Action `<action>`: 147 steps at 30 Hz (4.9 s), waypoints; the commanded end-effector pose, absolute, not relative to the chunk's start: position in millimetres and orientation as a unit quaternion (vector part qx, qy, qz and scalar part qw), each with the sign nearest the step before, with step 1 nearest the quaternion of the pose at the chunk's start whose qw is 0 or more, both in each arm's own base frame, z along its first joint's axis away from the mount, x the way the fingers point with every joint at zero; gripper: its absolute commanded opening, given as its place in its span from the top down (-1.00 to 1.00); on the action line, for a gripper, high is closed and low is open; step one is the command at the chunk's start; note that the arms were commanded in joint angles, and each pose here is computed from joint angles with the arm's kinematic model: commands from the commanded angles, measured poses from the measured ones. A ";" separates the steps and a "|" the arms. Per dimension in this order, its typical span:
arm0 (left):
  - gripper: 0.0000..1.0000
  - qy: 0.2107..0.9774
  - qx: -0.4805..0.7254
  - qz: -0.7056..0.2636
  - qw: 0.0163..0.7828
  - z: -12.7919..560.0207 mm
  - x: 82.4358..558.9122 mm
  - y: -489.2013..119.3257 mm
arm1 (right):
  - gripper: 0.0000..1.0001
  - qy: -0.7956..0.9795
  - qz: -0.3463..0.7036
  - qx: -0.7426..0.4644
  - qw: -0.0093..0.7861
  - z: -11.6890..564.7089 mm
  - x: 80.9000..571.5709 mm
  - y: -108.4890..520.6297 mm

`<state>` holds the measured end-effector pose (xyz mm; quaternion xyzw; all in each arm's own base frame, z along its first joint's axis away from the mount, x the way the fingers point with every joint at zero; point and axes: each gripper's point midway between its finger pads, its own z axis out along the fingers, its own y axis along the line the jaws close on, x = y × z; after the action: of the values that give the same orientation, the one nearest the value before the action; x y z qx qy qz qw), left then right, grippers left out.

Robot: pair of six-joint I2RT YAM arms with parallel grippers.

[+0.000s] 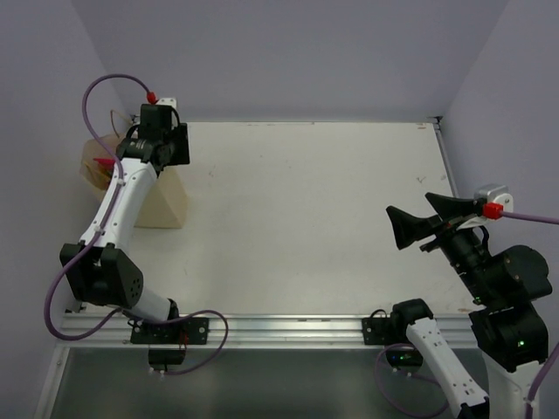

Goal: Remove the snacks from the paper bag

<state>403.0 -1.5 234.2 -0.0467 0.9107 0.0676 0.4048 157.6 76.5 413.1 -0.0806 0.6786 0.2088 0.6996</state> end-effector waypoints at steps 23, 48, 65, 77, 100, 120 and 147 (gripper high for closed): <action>0.85 0.894 0.176 -0.191 0.365 259.0 368.1 -282.3 | -0.98 0.655 0.205 -0.081 0.723 423.1 151.6 72.5; -1.00 0.828 0.231 -0.241 0.450 358.1 297.3 -354.4 | -0.98 0.770 0.269 -0.080 0.573 400.8 240.6 125.2; -1.00 0.810 0.081 -0.170 0.555 390.4 290.1 -189.4 | -0.88 0.866 0.219 -0.078 0.442 318.2 321.5 201.1; -1.00 0.814 0.035 -0.149 0.561 358.3 234.7 -127.6 | -0.40 0.886 0.178 -0.057 0.424 279.1 371.0 218.8; -1.00 0.809 0.047 -0.172 0.561 368.8 236.9 -140.0 | 1.00 0.870 0.091 -0.090 0.476 291.0 386.7 210.0; -0.89 0.776 0.080 -0.386 0.492 402.4 260.2 -262.2 | 1.00 0.798 -0.016 -0.055 0.600 339.4 369.8 150.6; -0.53 0.772 -0.050 -0.425 0.470 348.2 245.1 -316.3 | 1.00 0.777 -0.021 -0.059 0.626 342.2 338.7 163.9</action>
<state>243.0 -339.0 317.4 -0.0160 0.8004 -0.4211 0.4263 315.8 160.8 280.8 -0.0832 0.8353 -0.0247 0.5429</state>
